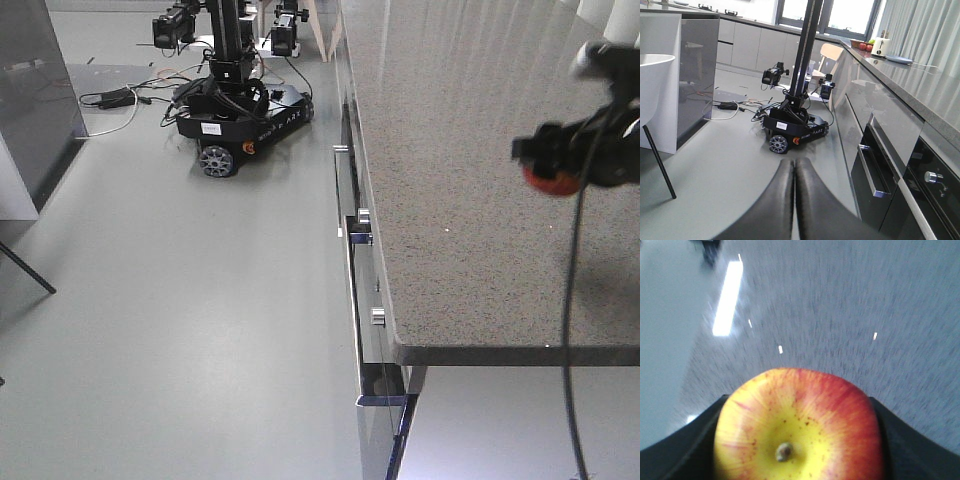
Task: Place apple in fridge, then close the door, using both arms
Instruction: 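Lift the apple off the counter with the right gripper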
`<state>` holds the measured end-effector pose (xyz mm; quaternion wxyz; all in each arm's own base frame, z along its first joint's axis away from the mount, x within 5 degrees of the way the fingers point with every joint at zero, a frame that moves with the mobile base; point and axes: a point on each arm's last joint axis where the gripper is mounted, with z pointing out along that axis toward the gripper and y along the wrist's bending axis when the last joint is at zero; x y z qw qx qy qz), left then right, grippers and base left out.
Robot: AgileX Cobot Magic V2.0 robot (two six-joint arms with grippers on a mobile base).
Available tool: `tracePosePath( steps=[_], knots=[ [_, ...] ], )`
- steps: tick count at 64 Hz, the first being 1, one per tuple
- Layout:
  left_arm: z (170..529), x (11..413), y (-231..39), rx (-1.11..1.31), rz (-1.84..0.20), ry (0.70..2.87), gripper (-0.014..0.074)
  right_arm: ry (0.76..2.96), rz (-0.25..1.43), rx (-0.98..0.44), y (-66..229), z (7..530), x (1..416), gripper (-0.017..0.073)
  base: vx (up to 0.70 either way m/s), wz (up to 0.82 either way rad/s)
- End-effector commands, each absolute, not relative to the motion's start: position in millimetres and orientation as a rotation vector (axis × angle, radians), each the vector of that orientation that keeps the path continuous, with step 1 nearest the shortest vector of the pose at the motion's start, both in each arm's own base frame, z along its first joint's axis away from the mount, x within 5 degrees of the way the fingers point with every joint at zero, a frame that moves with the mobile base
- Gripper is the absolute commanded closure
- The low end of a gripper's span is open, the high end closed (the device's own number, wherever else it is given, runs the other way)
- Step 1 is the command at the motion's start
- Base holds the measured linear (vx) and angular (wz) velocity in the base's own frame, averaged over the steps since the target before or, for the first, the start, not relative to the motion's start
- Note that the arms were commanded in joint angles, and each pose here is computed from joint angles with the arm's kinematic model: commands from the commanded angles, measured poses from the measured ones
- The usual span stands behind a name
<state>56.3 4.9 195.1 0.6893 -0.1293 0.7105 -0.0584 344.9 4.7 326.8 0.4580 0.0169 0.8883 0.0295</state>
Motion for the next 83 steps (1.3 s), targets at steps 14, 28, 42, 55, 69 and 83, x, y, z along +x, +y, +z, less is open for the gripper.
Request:
tracePosePath(
  steps=[14,28,42,55,69,83],
  knots=[
    [193.4,56.3,5.7,-0.292,-0.136,1.521,0.0599,1.856,0.067,0.032,2.8,418.4,289.2,0.0552,0.00,0.00],
    [193.4,56.3,5.7,-0.292,-0.136,1.521,0.0599,1.841,0.067,0.031,2.8,422.5,285.1,0.0552,0.00,0.00],
    [193.4,56.3,5.7,-0.292,-0.136,1.521,0.0599,1.841,0.067,0.031,2.8,422.5,285.1,0.0552,0.00,0.00],
    [193.4,56.3,5.7,-0.292,-0.136,1.521,0.0599,1.841,0.067,0.031,2.8,422.5,285.1,0.0552,0.00,0.00],
    [193.4,56.3,5.7,-0.292,-0.136,1.521,0.0599,1.841,0.067,0.031,2.8,422.5,285.1,0.0552,0.00,0.00],
    [193.4,56.3,5.7,-0.292,-0.136,1.521,0.0599,1.841,0.067,0.031,2.8,422.5,285.1,0.0552,0.00,0.00]
  ],
)
